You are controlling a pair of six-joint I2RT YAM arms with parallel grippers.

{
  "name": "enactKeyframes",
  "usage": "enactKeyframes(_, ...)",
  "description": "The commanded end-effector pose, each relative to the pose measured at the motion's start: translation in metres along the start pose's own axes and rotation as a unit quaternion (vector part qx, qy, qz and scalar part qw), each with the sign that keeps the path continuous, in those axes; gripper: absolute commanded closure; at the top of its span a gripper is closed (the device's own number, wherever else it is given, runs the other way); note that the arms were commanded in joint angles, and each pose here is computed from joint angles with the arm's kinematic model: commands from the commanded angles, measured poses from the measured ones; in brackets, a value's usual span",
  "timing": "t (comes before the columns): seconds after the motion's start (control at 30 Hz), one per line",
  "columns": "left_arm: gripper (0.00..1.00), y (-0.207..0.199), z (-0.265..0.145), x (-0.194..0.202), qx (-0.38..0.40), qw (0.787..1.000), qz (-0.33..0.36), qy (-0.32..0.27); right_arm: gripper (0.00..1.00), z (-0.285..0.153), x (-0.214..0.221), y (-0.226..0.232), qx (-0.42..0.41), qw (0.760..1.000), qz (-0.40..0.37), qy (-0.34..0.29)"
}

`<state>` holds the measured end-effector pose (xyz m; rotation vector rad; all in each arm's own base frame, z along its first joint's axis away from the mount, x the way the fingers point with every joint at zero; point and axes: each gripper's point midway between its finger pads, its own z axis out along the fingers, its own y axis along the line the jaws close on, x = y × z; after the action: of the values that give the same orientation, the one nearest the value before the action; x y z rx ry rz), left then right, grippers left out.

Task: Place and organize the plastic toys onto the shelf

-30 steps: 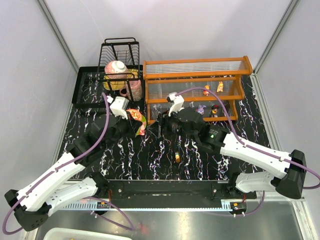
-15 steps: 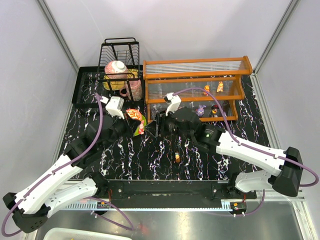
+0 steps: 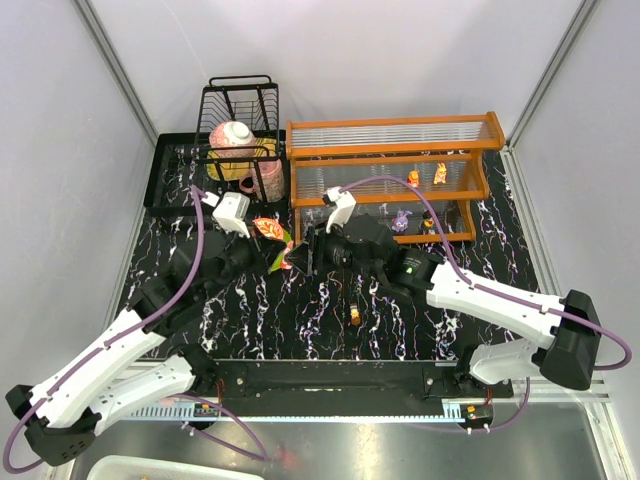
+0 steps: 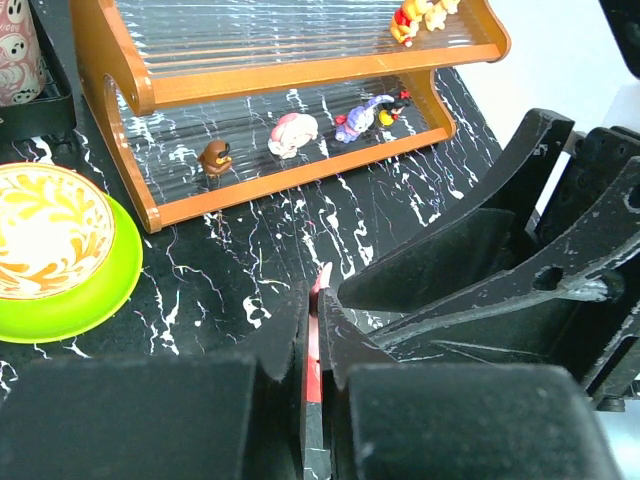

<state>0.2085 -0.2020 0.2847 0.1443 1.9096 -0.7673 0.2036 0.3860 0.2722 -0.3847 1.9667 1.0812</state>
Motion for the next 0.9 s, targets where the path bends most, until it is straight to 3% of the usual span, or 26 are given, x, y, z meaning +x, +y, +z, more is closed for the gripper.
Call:
enactKeyframes(0.0,1.00,-0.0209,-0.0031,-0.0224,0.040,0.999,0.007,-0.026,0.51,0.0021,-0.0168,0.0214,-0.037,0.999,-0.003,-0.021)
enactKeyframes(0.67,1.00,-0.0227,-0.0030,-0.0216,0.048,0.998,0.024,-0.024,0.60,0.0080,-0.0145,0.0250,-0.045,0.999,-0.010,-0.012)
enactKeyframes(0.87,1.00,-0.0228,-0.0032,-0.0206,0.050,0.998,0.027,-0.024,0.71,0.0083,-0.0153,0.0232,-0.042,0.999,-0.010,-0.013)
